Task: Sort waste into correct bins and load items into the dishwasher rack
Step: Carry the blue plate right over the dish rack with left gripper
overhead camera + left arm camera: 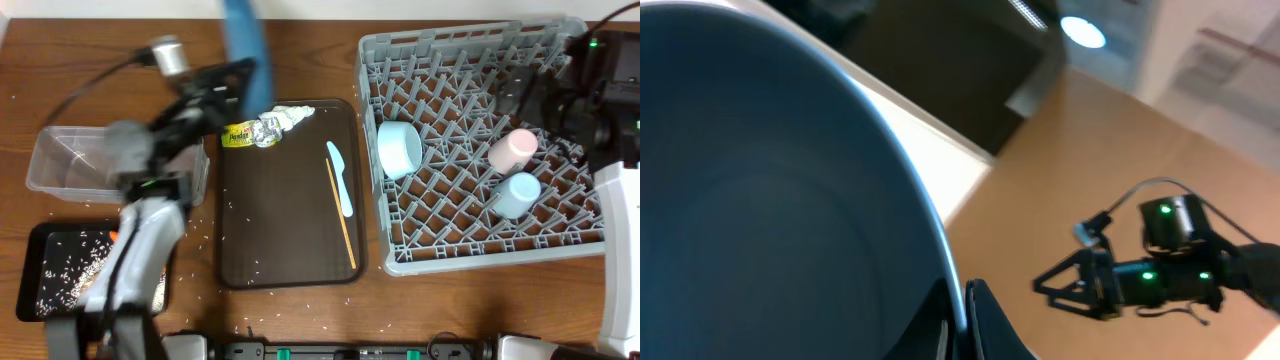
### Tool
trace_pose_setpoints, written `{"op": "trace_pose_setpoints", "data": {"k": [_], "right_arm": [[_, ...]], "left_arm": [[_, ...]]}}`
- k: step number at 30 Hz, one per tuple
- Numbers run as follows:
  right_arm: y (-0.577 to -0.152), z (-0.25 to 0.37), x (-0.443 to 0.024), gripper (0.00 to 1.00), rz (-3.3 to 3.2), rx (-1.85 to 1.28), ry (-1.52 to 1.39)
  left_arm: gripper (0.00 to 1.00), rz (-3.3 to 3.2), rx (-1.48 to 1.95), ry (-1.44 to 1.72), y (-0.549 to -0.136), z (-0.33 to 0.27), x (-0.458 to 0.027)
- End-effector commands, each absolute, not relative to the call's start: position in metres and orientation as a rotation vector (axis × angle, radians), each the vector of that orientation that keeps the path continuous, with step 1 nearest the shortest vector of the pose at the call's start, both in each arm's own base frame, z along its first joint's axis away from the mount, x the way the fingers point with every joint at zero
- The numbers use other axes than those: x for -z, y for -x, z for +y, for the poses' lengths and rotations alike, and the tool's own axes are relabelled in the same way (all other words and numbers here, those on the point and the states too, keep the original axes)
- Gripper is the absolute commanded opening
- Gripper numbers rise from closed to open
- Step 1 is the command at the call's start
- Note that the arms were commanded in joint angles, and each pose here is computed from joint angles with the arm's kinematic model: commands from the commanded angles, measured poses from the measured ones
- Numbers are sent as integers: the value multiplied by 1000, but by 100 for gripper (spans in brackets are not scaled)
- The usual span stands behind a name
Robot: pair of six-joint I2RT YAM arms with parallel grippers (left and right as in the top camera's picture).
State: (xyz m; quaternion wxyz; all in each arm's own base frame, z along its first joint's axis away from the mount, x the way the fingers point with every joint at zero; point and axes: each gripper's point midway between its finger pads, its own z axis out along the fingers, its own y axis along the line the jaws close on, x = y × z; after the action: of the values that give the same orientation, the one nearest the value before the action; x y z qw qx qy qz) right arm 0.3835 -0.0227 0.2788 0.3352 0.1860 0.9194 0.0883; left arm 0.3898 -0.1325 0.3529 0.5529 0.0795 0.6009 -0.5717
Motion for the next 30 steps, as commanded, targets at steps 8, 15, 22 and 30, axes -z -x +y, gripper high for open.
{"op": "trace_pose_setpoints", "data": {"k": [8,15,22,30], "right_arm": [[-374,-47,-283,99,2376,-206,-583],[-372,-54,-281,99,2378,-198,-608],[-370,-63,-281,99,2372,-185,-641],[-368,-64,-279,99,2379,-184,-646]], "left_arm": [[6,1322,1593,-272,-410,-265,-375],[6,1329,1574,-209,-405,-304,-371],[6,1389,1616,-180,-392,-350,-344],[6,1389,1579,-240,-370,-388,-329]]}}
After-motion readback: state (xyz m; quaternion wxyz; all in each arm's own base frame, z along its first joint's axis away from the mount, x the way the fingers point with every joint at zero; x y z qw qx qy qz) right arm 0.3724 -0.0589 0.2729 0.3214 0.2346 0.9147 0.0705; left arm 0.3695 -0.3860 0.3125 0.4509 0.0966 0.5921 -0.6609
